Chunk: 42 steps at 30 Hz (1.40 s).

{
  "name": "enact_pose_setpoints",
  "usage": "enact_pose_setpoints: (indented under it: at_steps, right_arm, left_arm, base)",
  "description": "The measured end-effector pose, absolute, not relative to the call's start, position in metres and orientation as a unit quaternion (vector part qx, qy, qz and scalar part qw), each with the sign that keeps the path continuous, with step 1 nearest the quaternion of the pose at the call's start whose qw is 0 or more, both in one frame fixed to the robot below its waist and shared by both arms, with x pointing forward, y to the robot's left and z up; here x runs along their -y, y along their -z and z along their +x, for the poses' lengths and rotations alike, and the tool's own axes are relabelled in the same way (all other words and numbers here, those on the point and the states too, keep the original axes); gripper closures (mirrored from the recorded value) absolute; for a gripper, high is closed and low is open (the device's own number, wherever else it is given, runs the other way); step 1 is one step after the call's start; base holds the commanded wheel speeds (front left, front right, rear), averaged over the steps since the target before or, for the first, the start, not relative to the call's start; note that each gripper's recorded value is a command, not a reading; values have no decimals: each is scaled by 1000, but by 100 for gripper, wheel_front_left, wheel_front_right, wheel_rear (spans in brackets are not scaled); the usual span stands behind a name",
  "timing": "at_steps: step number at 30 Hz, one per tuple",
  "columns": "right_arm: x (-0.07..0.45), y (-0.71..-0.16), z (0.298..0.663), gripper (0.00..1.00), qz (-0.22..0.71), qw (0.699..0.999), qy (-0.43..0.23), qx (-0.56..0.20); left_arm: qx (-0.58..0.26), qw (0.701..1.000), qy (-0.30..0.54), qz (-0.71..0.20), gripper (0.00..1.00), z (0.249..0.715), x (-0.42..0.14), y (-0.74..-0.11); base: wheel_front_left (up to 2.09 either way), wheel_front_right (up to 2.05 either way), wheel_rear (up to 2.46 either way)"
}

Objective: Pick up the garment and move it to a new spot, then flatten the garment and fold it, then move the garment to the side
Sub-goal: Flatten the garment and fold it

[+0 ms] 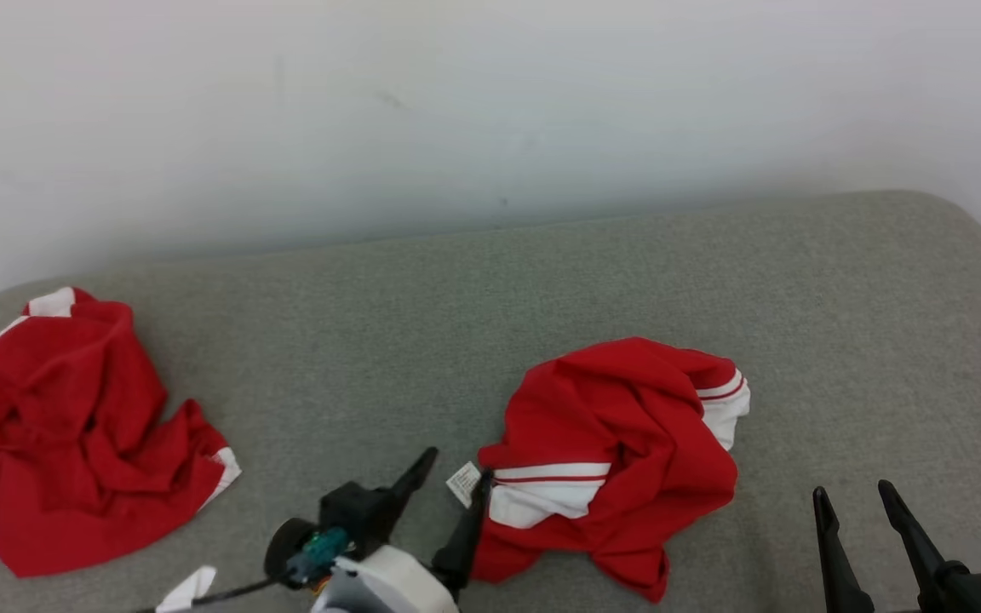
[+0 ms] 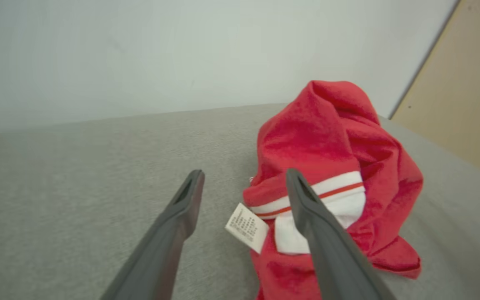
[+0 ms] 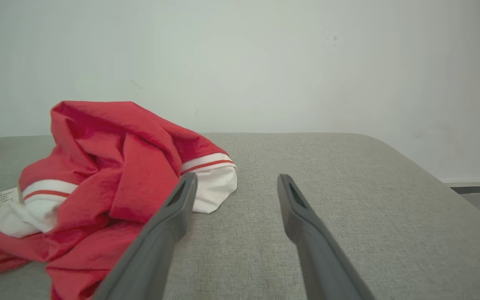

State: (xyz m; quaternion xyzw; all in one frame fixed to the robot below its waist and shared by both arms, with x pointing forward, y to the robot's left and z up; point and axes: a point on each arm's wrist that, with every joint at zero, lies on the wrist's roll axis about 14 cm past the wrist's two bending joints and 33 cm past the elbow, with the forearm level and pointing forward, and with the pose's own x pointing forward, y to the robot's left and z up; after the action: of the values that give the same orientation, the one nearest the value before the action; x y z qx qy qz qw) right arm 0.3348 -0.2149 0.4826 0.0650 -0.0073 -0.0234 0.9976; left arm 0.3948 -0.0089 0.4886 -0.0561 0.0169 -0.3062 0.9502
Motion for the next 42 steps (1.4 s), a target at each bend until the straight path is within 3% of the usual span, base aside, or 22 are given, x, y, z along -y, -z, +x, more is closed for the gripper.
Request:
enact_pose_setpoints:
  at_steps: [6, 25, 26, 27, 29, 34, 42]
  right_arm:
    - [231, -478, 330, 0, 63, 997, 51, 0]
    - [243, -475, 328, 0, 60, 996, 72, -8]
    - [243, -474, 328, 0, 61, 995, 73, -8]
    - [243, -474, 328, 0, 61, 995, 73, -9]
    - [243, -473, 328, 0, 61, 995, 74, -10]
    - [243, -473, 329, 0, 62, 995, 74, -10]
    - [239, -477, 331, 0, 66, 995, 68, -3]
  left_arm:
    - [-74, 921, 379, -45, 0, 398, 44, -462]
    - [-119, 889, 440, -51, 0, 410, 77, -451]
    - [-122, 887, 442, -52, 9, 410, 78, -451]
    - [-123, 886, 444, -53, 30, 410, 79, -450]
    - [-124, 883, 450, -53, 100, 408, 82, -451]
    - [-118, 882, 451, -76, 100, 411, 86, -462]
    - [-51, 904, 409, -112, 100, 451, 53, -519]
  base:
    - [0, 0, 0]
    - [0, 0, 0]
    - [0, 0, 0]
    - [0, 0, 0]
    - [0, 0, 0]
    - [0, 0, 0]
    - [0, 0, 0]
